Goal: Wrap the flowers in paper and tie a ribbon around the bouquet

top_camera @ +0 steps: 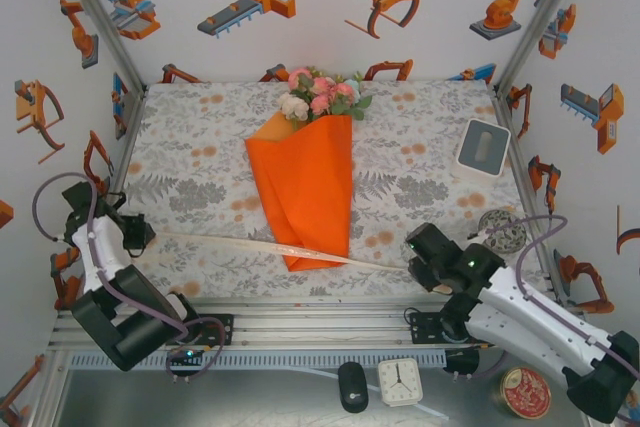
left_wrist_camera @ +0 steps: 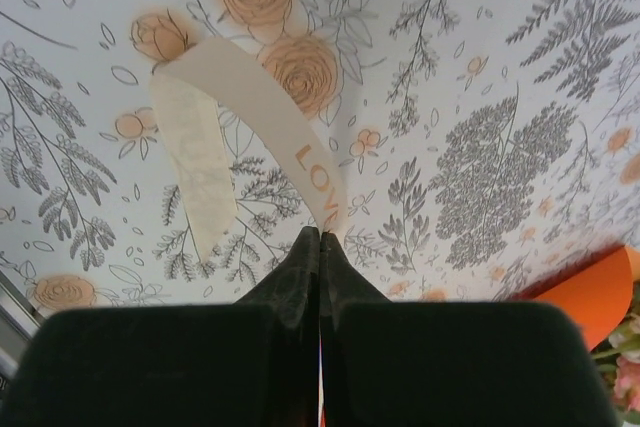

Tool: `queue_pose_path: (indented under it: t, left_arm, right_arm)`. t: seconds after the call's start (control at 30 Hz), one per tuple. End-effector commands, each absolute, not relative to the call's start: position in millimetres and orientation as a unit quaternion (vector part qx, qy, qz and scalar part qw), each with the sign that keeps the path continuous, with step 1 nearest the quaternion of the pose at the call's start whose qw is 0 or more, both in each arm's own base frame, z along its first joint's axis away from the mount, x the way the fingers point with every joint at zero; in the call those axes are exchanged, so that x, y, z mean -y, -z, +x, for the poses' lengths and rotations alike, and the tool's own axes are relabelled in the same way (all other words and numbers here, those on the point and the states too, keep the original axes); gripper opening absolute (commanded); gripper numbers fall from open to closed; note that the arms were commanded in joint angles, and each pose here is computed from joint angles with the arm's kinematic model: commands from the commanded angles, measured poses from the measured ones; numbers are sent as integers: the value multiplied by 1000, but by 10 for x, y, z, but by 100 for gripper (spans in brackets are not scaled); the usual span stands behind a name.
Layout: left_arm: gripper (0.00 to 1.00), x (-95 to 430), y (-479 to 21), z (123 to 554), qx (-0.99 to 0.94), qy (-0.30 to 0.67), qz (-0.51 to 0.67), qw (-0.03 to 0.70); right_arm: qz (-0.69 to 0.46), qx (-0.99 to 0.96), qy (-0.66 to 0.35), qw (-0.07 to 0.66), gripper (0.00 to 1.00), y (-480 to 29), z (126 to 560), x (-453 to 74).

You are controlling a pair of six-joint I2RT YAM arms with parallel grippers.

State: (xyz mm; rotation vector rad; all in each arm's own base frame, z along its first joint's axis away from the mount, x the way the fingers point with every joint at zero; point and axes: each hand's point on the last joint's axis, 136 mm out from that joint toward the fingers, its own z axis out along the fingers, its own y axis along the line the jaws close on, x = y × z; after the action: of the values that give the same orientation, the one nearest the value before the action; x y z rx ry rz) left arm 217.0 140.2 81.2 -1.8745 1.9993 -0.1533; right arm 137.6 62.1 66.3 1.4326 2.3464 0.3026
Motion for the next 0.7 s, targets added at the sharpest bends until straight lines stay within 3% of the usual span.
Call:
queue_pose_path:
  t: [0.0, 0.23, 0.43, 0.5, 0.57, 0.67]
  left_arm:
    - [0, -1312, -808, 2189, -714, 69, -666, 205]
    - [0, -1033, -567, 1796, -699, 56, -697, 150]
    - [5, -1001, -508, 1502, -673, 25, -724, 151]
    - [16, -965, -489, 1526, -668, 39, -728, 147]
    - [36, -948, -475, 1562, -667, 49, -729, 148]
    - [59, -962, -539, 1741, -679, 77, -710, 173]
  right_arm:
    - [505, -831, -23, 233, 0, -642, 1387, -310]
    - [467, -848, 59, 243, 0, -738, 1472, -95]
    - [438, -866, 55, 237, 0, -684, 1563, -121]
    - [429, -867, 62, 247, 0, -692, 1604, -106]
    - [427, -864, 73, 255, 0, -714, 1662, -63]
    - [427, -865, 72, 253, 12, -761, 1784, -51]
